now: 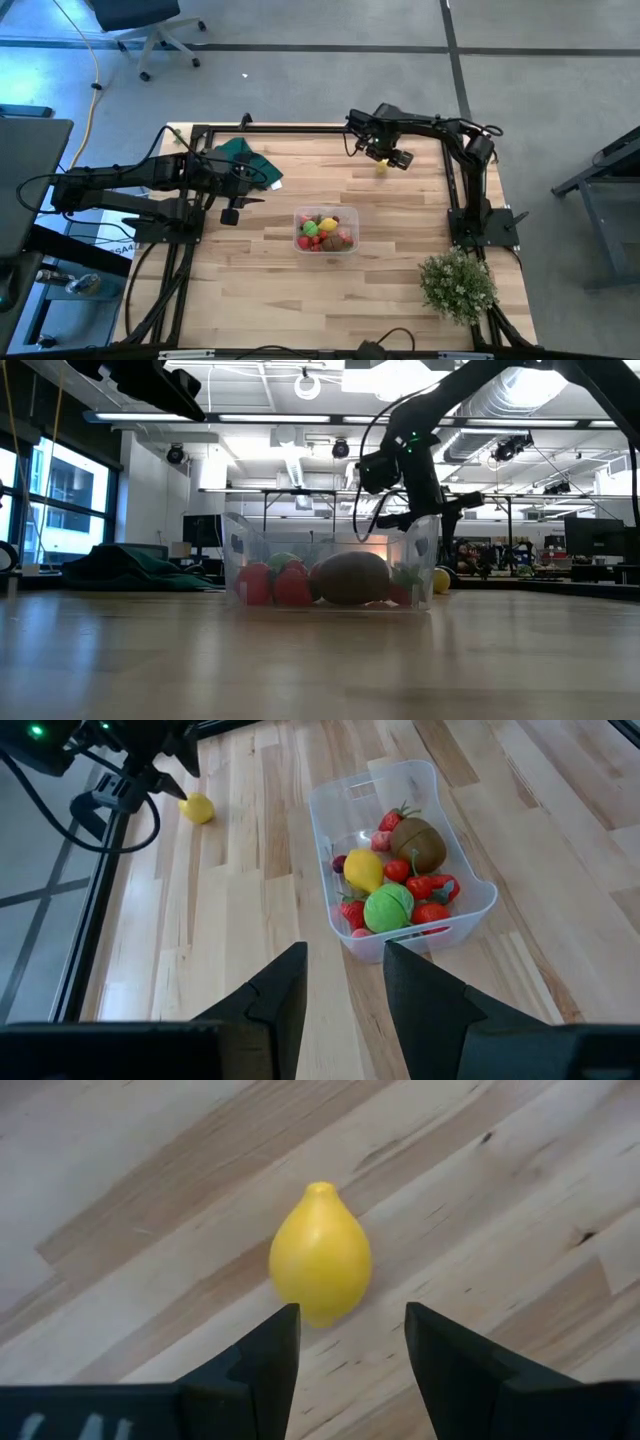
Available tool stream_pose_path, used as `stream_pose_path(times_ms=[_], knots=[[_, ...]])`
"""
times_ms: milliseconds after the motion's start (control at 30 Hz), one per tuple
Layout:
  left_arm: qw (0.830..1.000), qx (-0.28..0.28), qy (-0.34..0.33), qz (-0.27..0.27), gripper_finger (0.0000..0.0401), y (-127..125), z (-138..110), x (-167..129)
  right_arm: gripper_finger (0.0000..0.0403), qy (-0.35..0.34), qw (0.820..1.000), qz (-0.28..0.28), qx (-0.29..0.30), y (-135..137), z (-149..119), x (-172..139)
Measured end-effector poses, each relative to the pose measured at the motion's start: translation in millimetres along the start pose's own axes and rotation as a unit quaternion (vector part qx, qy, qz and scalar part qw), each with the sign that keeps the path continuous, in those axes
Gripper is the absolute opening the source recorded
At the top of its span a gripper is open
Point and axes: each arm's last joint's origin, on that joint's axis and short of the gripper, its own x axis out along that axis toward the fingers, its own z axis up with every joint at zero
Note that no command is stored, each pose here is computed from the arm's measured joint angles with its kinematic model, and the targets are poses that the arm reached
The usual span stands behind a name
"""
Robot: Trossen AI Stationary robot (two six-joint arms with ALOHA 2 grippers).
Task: Pick and placing Produce into tupperware
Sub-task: Put the yellow lemon into the transparent bin
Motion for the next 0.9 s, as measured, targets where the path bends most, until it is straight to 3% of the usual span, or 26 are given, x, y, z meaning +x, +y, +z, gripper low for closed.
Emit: stream_pose_path(times_ms=[367,700,900], knots=[[1.0,0.0,0.0,0.0,0.0122,0,0,0,0.0176,0.012,0.999,0.015,-0.027,2,17,2],[1.0,0.0,0.0,0.0,0.0122,0,0,0,0.0226,0.015,0.999,0.037,-0.036,6,26,3],[1.0,0.0,0.0,0.0,0.0122,0,0,0,0.0234,0.04,0.998,0.042,-0.04,4,21,22]])
